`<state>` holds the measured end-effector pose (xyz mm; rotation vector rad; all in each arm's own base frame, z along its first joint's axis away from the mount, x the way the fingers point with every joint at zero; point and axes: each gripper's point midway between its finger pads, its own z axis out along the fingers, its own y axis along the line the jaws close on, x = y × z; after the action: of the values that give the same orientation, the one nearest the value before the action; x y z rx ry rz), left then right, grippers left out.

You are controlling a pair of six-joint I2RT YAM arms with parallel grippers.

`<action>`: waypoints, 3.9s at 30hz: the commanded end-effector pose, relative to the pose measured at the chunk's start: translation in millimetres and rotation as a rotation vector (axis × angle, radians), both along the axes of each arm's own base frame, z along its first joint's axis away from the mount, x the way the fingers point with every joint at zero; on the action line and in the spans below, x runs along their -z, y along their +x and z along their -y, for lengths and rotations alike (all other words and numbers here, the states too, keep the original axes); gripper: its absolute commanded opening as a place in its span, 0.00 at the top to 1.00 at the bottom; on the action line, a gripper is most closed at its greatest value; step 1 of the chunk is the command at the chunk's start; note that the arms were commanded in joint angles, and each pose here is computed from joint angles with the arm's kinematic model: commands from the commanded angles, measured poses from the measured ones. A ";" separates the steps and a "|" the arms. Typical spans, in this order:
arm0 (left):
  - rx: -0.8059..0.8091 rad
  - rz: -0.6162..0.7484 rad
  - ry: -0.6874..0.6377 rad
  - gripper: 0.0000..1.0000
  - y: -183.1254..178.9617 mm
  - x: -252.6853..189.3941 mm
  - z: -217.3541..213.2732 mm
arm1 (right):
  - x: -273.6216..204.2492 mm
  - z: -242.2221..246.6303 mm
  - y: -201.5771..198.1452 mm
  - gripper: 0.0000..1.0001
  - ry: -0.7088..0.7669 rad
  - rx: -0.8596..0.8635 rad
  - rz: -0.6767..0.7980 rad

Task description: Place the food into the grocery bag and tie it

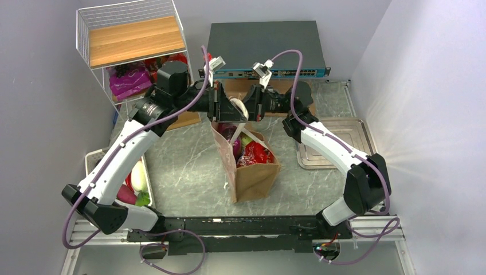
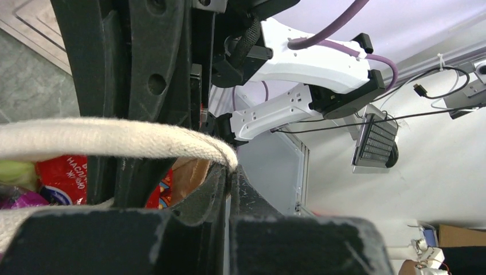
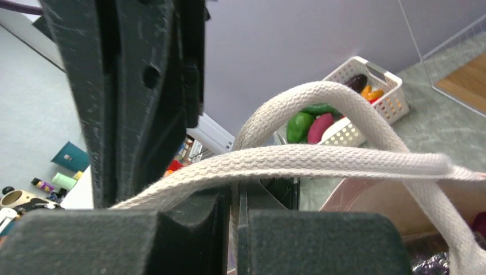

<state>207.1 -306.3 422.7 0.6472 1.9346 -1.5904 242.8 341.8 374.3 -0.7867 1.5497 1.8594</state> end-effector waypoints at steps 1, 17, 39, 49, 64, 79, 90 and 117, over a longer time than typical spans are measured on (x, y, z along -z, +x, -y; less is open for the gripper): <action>0.118 0.140 -0.147 1.00 -32.8 -55.8 7.5 | -67.5 10.6 -15.7 1.00 0.217 0.025 0.165; 0.079 0.058 -0.099 0.96 -43.8 -21.1 19.0 | -99.0 51.6 -13.7 1.00 0.405 0.118 0.119; -0.124 0.018 0.071 0.50 -21.6 23.6 3.2 | -135.8 67.9 -27.2 1.00 0.576 0.060 0.067; -0.403 0.081 0.218 0.31 -16.1 20.7 -53.4 | -137.4 69.1 -32.1 1.00 0.574 0.045 0.075; -0.660 0.272 0.255 0.34 38.3 26.2 -75.9 | -136.5 65.1 -38.9 1.00 0.562 0.003 0.064; -0.736 0.278 0.118 0.63 100.6 25.0 -42.0 | -133.0 64.7 -49.9 1.00 0.512 -0.028 0.065; -0.691 0.270 0.148 0.77 92.5 19.6 -40.2 | -125.2 62.2 -47.9 1.00 0.487 -0.037 0.043; -0.718 0.396 0.112 1.00 109.0 -9.2 -37.1 | -109.9 56.1 -49.5 1.00 0.419 -0.071 0.009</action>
<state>310.5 -283.8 376.6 0.2859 1.8332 -0.8694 227.4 304.7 424.8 -0.5437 1.3858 2.1742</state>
